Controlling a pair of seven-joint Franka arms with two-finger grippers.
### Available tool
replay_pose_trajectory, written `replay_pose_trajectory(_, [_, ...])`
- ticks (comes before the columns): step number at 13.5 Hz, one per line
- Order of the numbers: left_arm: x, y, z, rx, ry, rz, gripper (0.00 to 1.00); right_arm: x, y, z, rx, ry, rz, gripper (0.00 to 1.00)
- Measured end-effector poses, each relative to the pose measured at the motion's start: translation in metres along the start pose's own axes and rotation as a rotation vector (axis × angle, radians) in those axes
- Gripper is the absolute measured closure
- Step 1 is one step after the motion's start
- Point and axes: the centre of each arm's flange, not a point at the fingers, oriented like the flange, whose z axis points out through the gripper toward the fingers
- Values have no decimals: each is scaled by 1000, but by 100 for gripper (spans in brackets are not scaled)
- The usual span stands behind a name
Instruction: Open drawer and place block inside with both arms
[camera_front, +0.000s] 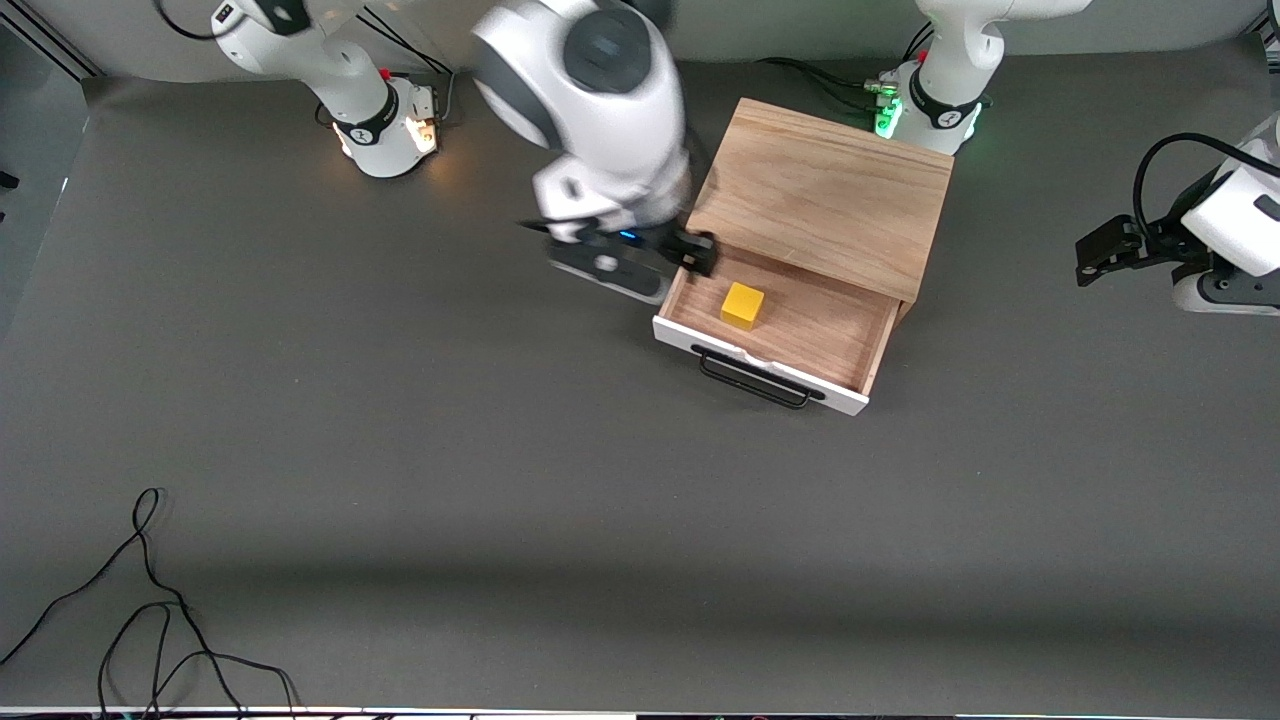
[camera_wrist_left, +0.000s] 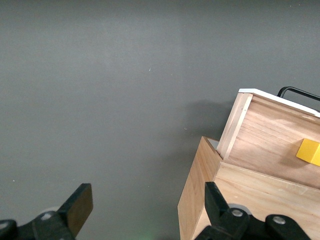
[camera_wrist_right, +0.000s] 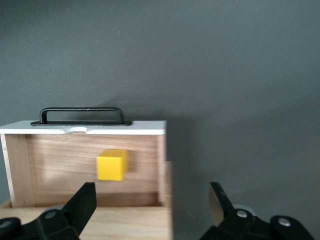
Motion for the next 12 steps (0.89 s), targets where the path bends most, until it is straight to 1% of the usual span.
replay_pose_trajectory(2, [0, 0, 0, 0, -2, -1, 0, 20, 39, -41, -23, 9, -70, 0])
replay_pose_trajectory(4, [0, -1, 0, 0, -4, -1, 0, 48, 82, -72, -54, 0, -143, 0])
replay_pose_trajectory(5, [0, -1, 1, 0, -4, -2, 0, 67, 109, -86, -67, -14, -180, 0])
replay_pose_trajectory(7, [-1, -1, 1, 0, -6, -2, 0, 111, 173, -111, -92, -60, -265, 0])
replay_pose_trajectory(9, [-1, -2, 1, 0, -7, -3, 0, 155, 242, -133, -80, -85, -325, 0])
replay_pose_trajectory(12, [-1, -2, 1, 0, -7, -4, 0, 200, 322, -141, -57, -110, -380, 0])
